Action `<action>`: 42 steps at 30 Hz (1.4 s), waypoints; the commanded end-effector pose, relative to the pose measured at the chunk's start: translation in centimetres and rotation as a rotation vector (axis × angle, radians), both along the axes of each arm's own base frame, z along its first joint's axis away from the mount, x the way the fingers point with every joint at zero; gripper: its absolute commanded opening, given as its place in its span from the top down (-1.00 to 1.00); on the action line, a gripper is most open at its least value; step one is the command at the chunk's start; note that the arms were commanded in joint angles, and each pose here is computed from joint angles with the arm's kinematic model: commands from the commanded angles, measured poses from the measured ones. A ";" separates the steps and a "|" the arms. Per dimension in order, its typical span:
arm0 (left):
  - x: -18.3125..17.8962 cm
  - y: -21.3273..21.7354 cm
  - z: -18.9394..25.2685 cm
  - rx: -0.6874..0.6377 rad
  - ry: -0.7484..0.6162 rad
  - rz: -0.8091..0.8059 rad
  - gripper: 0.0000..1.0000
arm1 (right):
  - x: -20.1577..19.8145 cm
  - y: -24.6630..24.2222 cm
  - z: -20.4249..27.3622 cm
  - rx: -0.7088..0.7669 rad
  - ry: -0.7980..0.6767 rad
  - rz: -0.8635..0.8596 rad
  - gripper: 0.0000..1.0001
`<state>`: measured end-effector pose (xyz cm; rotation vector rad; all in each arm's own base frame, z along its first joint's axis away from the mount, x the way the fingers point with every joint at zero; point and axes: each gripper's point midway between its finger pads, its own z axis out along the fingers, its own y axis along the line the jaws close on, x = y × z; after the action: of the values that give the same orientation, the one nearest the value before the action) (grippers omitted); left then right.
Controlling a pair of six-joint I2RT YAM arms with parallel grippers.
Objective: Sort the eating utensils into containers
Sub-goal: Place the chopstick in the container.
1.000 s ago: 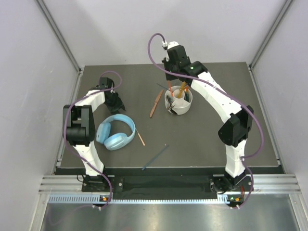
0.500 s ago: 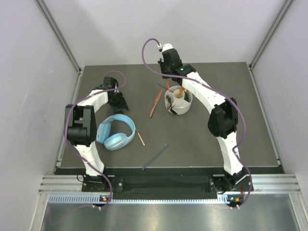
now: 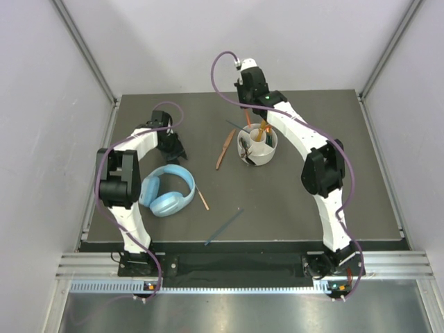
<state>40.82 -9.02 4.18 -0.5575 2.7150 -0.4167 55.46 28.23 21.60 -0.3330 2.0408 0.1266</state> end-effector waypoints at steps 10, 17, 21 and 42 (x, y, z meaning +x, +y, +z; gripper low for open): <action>1.3 -0.4 1.0 0.004 -0.039 -0.022 0.10 | -1.9 -1.3 -3.7 -0.045 0.114 0.003 1.00; 1.6 -0.6 0.9 -0.007 -0.041 -0.020 0.10 | -4.0 -1.5 -4.5 -0.034 0.133 0.023 1.00; 2.0 -0.6 1.1 -0.009 -0.050 -0.021 0.10 | -4.9 -1.5 -5.2 -0.040 0.174 0.030 1.00; 2.3 -0.5 1.5 -0.001 -0.061 -0.022 0.10 | -7.1 -1.1 -3.6 -0.037 0.139 0.080 0.34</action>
<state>41.99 -9.20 4.76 -0.5378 2.6954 -0.4216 48.51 27.12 13.19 -0.4709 2.2613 0.1386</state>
